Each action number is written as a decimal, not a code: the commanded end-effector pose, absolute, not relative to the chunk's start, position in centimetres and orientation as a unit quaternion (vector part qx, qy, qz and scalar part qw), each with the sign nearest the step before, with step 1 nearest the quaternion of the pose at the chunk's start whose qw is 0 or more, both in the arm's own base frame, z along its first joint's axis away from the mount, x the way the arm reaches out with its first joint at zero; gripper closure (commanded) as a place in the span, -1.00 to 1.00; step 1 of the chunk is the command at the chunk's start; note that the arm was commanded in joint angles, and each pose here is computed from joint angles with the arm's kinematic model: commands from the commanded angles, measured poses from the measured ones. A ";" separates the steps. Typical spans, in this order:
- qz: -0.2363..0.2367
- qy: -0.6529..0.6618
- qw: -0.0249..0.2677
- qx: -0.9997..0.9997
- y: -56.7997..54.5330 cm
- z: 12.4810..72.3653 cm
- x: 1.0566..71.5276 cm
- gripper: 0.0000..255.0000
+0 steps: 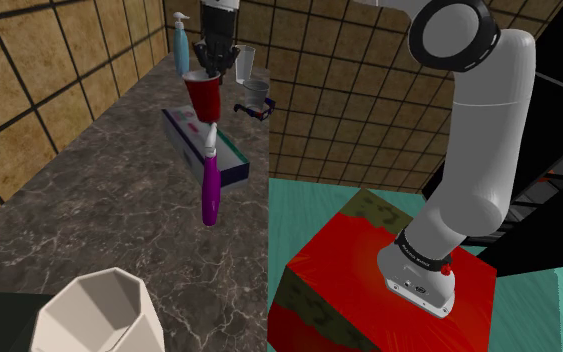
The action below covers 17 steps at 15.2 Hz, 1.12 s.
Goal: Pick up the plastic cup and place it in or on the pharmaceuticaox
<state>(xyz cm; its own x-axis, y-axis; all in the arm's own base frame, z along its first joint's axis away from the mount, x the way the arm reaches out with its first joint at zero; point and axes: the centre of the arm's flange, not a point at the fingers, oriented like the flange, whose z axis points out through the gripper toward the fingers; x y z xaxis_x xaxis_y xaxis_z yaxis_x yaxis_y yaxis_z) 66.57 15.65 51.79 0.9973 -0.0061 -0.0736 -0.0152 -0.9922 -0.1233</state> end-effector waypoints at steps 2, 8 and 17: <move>0.036 0.005 0.062 -0.997 15.7 50.2 66.6 1.00; 0.036 0.005 0.062 -0.997 15.7 47.0 66.6 1.00; 0.036 0.005 0.062 -0.997 15.7 47.0 66.6 -1.00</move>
<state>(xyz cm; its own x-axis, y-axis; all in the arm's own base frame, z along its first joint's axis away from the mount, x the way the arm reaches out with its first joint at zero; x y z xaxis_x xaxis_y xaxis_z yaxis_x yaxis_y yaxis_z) 66.61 15.67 47.03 0.9973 -0.0061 -0.0732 -0.0152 -0.9922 -0.1235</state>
